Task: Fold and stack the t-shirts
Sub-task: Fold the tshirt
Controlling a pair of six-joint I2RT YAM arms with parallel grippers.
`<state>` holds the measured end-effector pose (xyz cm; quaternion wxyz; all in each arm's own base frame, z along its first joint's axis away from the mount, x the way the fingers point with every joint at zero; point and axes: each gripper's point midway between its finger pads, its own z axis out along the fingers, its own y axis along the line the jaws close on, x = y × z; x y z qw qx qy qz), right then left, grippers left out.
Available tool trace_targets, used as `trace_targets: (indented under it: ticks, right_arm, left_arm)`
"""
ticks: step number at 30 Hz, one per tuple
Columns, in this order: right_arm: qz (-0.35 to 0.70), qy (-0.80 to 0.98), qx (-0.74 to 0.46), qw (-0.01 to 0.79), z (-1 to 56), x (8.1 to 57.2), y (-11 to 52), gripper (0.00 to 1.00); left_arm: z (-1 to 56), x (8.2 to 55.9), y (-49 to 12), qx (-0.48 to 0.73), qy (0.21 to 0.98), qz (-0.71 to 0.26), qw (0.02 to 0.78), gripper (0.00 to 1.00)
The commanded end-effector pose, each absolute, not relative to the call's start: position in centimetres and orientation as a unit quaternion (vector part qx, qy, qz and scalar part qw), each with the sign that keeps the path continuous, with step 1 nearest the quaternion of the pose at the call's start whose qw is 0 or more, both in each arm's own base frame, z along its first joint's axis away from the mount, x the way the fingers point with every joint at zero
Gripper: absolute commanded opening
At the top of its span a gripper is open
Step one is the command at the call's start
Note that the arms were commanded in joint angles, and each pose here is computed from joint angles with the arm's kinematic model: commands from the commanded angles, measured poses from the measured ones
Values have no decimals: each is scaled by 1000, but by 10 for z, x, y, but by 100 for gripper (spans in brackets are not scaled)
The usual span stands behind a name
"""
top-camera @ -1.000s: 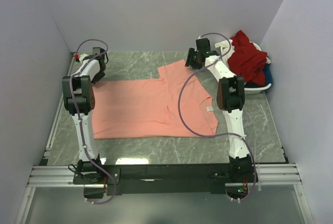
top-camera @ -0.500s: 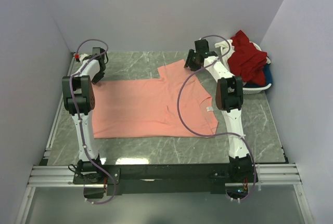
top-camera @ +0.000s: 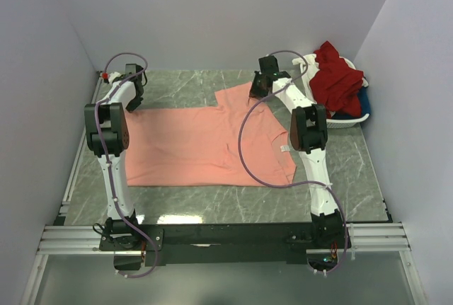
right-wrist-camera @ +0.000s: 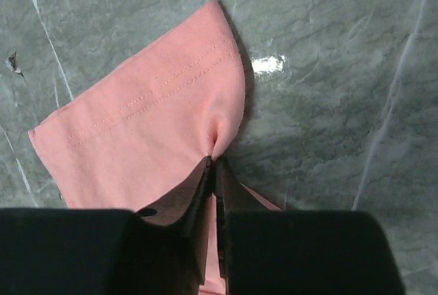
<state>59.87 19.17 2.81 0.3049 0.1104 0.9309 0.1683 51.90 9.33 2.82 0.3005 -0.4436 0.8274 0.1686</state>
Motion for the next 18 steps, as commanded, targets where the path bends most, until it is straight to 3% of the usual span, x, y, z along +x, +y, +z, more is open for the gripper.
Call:
trace_targets:
  ticks: [1,8,18]
  right_arm:
    - [159,922,123,330,51,606,180,8]
    - [159,901,120,385,102,619,161,0]
    - [155,882,116,429,155,616,141,0]
  left_arm:
    - [43,526,87,-439,829,142,317,5]
    - [60,534,86,-435,825,129,336,1]
    - [84,540,84,-430,820,113,359,1]
